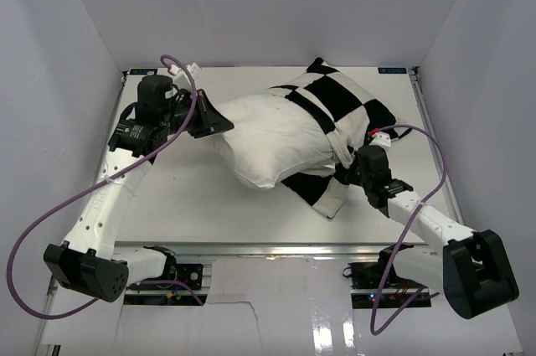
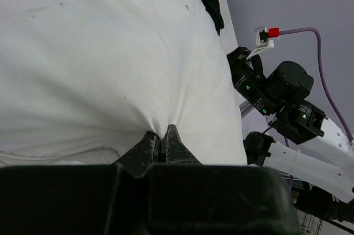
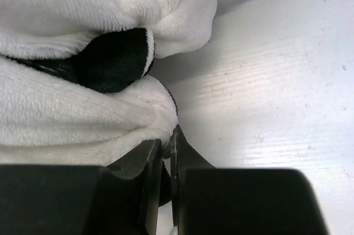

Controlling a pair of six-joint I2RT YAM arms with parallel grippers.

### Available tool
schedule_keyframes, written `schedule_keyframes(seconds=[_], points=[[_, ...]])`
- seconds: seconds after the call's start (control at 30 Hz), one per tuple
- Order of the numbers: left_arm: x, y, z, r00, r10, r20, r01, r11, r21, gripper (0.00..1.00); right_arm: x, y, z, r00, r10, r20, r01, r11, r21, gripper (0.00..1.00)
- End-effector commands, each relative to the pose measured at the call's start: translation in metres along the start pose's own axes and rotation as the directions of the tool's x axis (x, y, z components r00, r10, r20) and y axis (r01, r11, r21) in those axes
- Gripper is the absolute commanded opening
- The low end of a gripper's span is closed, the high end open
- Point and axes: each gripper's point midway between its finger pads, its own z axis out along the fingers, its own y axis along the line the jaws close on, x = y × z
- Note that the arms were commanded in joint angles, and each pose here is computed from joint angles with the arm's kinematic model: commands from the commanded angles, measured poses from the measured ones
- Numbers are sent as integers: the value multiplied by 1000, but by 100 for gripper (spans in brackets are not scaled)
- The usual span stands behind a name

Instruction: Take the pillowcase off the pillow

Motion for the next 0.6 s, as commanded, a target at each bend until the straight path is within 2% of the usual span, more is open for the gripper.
schedule_keyframes(seconds=[0.0,0.07,0.13,0.17,0.2,0.23,0.27,0.37,0.4,0.43,0.53,0.57], points=[[-13,-31,-28,990,108,91,-118,986,119,0,-15,-16,-7,997,16,80,-20,998,53,8],[-3,-21,-28,990,108,90,-117,989,94,0,-24,2,-14,997,-36,65,38,999,-33,8],[17,-14,-25,993,106,54,-112,986,122,0,-43,15,-32,996,-60,72,65,995,-79,21],[25,-18,-31,991,117,69,-126,980,155,0,-51,25,-42,993,-80,85,90,987,-130,34],[35,-19,-32,991,116,65,-126,975,184,0,-74,40,-61,985,-69,157,101,975,-200,57],[50,-6,-25,994,97,50,-104,978,181,0,-84,50,-72,978,-69,195,118,960,-254,65],[54,0,-26,994,92,61,-101,981,164,0,-89,71,-87,972,-92,216,168,915,-366,71],[68,14,-31,992,75,103,-87,989,117,0,-126,114,-126,939,-115,324,278,807,-521,74],[71,16,-32,992,73,104,-85,990,114,0,-130,124,-122,931,-152,332,318,785,-532,74],[73,16,-35,990,77,119,-91,990,111,0,-155,138,-132,913,-144,381,347,764,-543,74],[84,22,-38,990,58,130,-72,992,102,0,-160,174,-108,909,-257,329,410,699,-586,74],[86,24,-38,990,53,133,-66,993,99,0,-184,189,-117,894,-275,354,440,691,-573,74]])
